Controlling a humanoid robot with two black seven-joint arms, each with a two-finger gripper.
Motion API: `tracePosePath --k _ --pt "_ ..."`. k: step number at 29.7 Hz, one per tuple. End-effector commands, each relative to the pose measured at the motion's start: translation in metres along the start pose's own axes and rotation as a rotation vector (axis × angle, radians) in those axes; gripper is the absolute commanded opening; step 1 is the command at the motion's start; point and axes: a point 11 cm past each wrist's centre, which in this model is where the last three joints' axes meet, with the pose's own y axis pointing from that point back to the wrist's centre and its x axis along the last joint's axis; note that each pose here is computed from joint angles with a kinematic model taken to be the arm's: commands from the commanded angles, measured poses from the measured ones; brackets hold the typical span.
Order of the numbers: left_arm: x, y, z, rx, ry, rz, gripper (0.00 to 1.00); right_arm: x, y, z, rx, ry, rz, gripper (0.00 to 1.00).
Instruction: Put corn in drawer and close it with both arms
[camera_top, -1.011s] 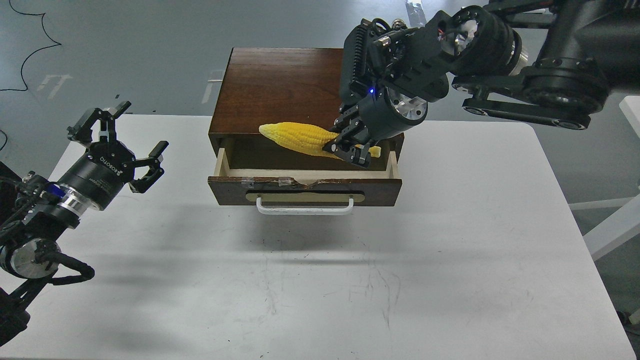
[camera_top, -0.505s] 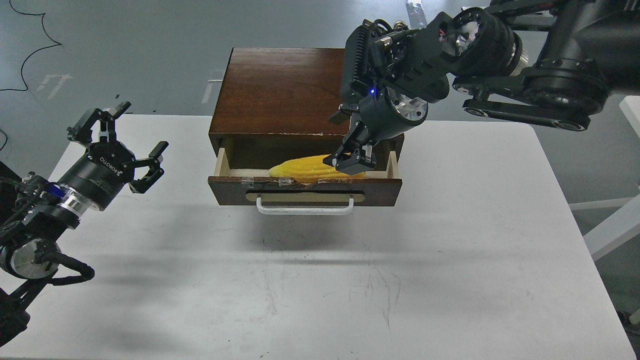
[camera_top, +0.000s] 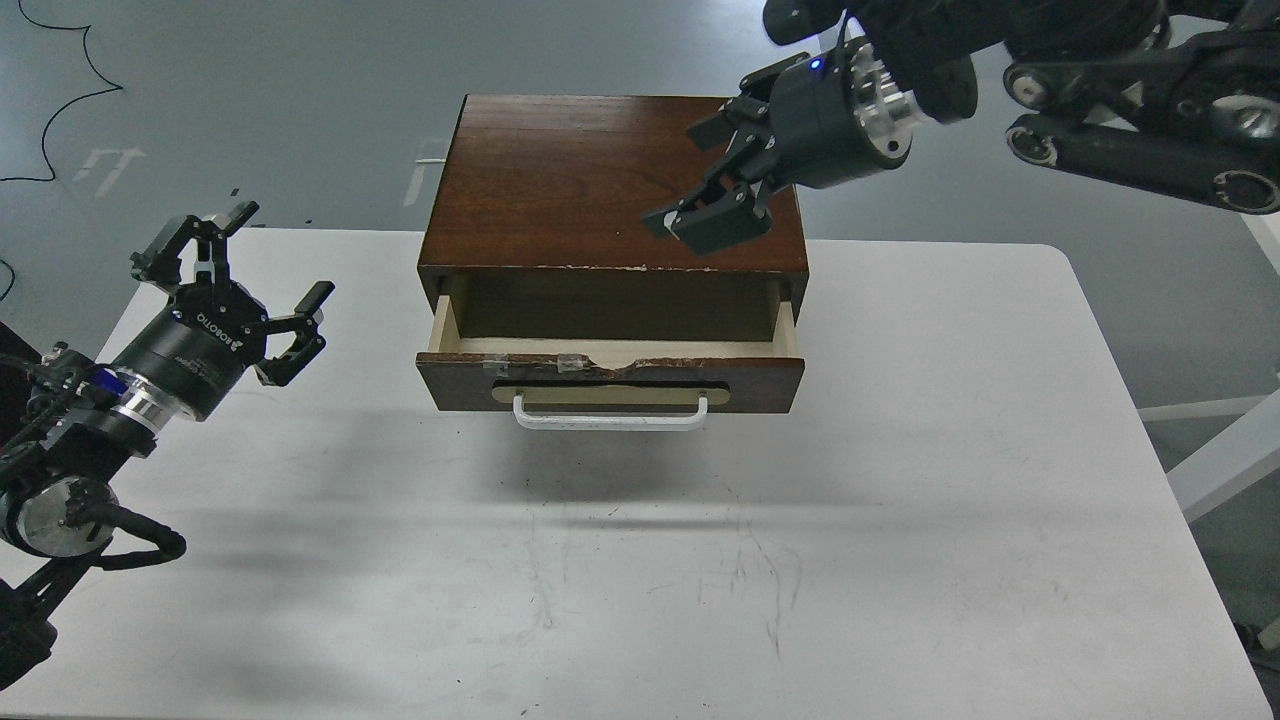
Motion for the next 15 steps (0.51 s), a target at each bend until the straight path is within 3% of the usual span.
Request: tracePosePath --k 1,6,9,15 --pt "0.002 0.000 0.003 0.000 -0.009 0.002 1.00 -0.023 0.032 0.043 0.023 -0.414 0.231 1.00" --pt "0.012 0.005 0.023 -0.036 -0.055 0.022 1.00 -0.077 0.053 0.084 0.067 -0.770 0.457 1.00" --pt "0.020 0.012 0.048 -0.124 -0.099 0.033 1.00 -0.112 0.061 0.099 0.055 -0.887 0.518 1.00" --pt "0.023 0.010 0.097 -0.155 -0.207 0.023 1.00 -0.183 0.079 0.122 -0.016 -1.105 0.600 1.00"
